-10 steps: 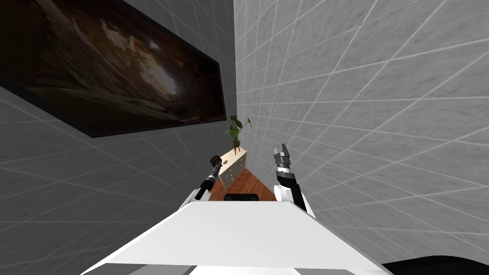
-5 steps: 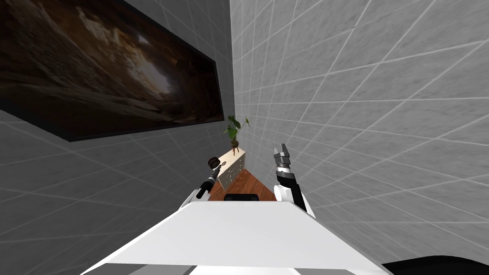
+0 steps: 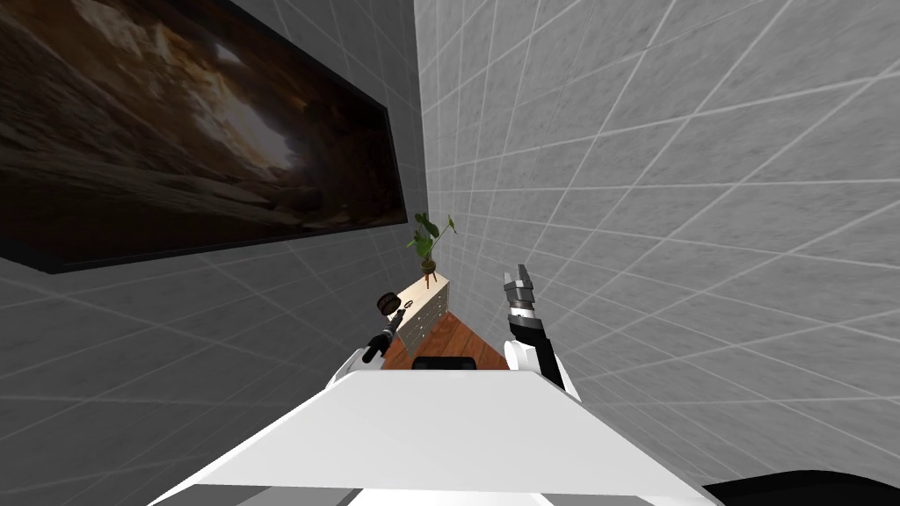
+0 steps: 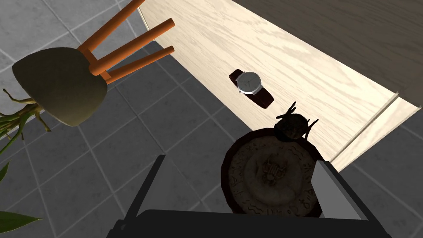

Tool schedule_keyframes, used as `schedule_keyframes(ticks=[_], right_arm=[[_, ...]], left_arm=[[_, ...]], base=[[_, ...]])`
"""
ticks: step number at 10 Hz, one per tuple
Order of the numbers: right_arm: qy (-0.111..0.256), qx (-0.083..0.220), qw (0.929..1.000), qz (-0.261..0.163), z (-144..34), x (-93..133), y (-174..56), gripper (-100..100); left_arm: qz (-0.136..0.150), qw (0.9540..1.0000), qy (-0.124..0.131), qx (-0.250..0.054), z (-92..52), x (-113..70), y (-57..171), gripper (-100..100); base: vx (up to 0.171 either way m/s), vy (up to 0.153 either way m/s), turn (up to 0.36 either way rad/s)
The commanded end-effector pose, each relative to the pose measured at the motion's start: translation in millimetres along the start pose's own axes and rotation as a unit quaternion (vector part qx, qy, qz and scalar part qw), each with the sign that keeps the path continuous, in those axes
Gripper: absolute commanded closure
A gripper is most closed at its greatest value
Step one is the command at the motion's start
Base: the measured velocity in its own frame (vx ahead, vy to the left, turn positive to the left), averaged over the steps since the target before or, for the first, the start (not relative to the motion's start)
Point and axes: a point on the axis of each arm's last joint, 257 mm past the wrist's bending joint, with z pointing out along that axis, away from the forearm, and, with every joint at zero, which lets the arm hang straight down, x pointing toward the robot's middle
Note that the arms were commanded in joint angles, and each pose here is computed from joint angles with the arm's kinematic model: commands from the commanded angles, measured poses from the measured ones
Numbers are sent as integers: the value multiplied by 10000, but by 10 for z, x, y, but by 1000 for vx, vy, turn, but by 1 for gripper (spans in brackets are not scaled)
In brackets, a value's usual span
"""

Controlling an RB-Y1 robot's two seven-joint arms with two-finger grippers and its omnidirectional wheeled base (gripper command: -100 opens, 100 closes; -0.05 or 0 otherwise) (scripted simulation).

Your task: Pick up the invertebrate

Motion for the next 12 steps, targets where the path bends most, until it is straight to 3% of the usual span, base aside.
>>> schedule_keyframes(ticks=[1, 5, 9, 12], right_arm=[[0, 0, 10000, 0, 0, 0, 0, 0], [0, 0, 10000, 0, 0, 0, 0, 0], [0, 0, 10000, 0, 0, 0, 0, 0], [0, 0, 10000, 0, 0, 0, 0, 0]], left_arm=[[136, 9997, 31, -220, 32, -39, 180, -100], [350, 9974, 71, -623, 61, -127, 503, -100], [686, 9902, 65, -1216, 71, -377, 949, -100], [745, 9883, 58, -1330, 66, -434, 1032, -100]], base=[[47, -13, -61], [43, -16, -57], [59, -27, -71], [37, -8, -26]])
